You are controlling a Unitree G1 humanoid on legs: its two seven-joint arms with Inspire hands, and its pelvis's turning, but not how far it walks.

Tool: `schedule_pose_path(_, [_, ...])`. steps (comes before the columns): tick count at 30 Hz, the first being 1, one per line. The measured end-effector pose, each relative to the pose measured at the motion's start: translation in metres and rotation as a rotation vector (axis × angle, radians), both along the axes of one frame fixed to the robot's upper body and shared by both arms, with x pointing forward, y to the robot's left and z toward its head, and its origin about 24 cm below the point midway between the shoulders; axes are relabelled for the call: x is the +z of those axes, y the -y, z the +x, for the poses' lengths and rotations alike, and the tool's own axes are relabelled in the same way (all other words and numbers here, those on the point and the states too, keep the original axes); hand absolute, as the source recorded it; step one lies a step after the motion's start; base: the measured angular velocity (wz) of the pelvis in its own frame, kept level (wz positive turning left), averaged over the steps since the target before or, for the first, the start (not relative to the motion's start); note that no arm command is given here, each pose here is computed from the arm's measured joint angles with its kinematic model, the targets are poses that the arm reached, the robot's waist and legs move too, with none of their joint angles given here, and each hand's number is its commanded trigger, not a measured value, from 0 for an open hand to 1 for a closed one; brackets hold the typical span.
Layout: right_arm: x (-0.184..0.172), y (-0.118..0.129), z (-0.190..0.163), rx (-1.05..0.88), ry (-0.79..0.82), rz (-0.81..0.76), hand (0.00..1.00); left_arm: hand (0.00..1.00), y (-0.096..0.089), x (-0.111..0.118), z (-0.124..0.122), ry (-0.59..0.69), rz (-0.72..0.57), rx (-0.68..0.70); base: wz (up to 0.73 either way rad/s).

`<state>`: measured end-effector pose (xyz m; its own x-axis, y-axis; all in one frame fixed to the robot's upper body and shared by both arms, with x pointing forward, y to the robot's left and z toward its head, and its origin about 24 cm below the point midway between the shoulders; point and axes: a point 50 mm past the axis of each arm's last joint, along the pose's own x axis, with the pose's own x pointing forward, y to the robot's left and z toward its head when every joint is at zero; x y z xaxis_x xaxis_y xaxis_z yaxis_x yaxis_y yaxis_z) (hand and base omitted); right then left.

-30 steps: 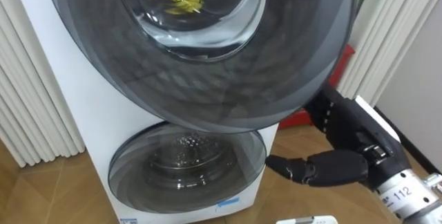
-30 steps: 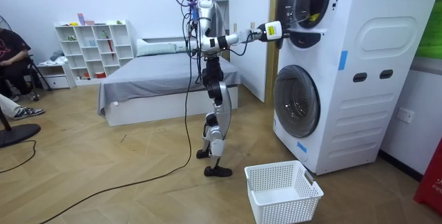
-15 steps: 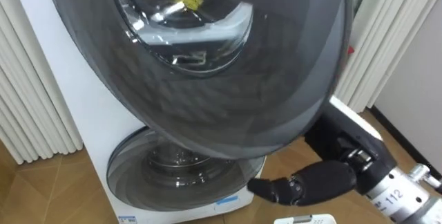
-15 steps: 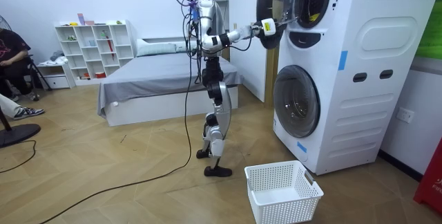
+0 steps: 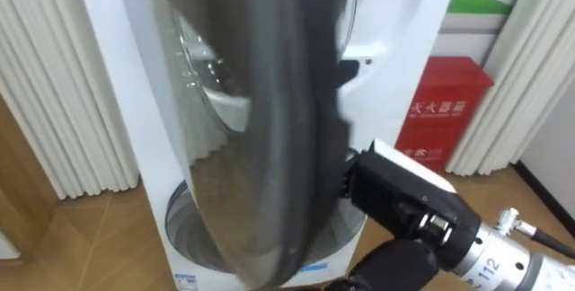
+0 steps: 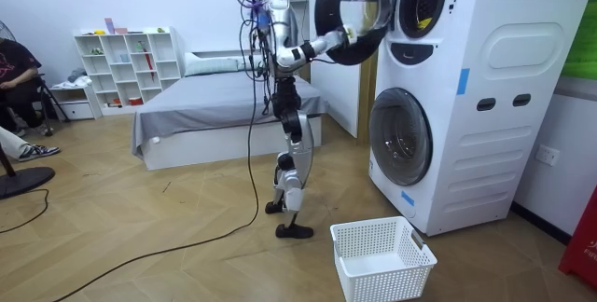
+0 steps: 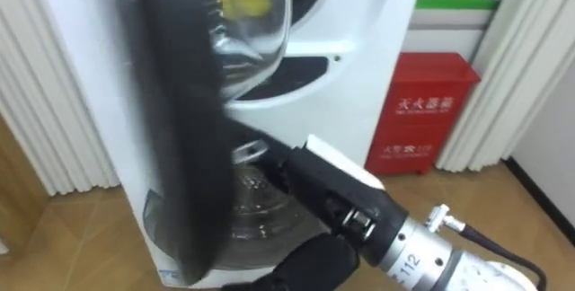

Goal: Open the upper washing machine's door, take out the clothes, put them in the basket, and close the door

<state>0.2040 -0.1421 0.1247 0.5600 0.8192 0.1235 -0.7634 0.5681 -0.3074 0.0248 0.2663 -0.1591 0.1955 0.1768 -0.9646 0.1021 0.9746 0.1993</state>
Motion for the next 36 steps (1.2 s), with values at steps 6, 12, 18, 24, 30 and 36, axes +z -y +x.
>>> schedule_pose_path(6, [0.007,-0.021,0.001,0.161,0.036,-0.022,0.0,0.0,-0.004,0.002,0.003,0.013,0.005,0.015,0.32])
schedule_pose_path(12, [0.015,-0.032,0.004,0.23,0.074,-0.034,0.0,0.0,-0.006,0.003,0.009,0.035,0.008,0.033,0.29])
schedule_pose_path(18, [0.017,-0.048,0.002,0.314,0.085,-0.038,0.0,0.0,-0.007,0.004,0.017,0.053,0.017,0.029,0.08])
schedule_pose_path(24, [0.021,-0.051,0.006,0.323,0.096,-0.028,0.0,0.0,-0.008,0.004,0.014,0.061,0.018,0.068,0.01])
schedule_pose_path(30, [0.024,-0.054,0.009,0.321,0.104,-0.006,0.0,0.0,-0.006,0.003,0.012,0.068,0.02,0.116,0.01])
schedule_pose_path(36, [0.021,-0.076,0.019,0.326,0.077,0.042,0.0,0.0,0.001,0.0,0.003,0.052,0.001,0.145,0.09])
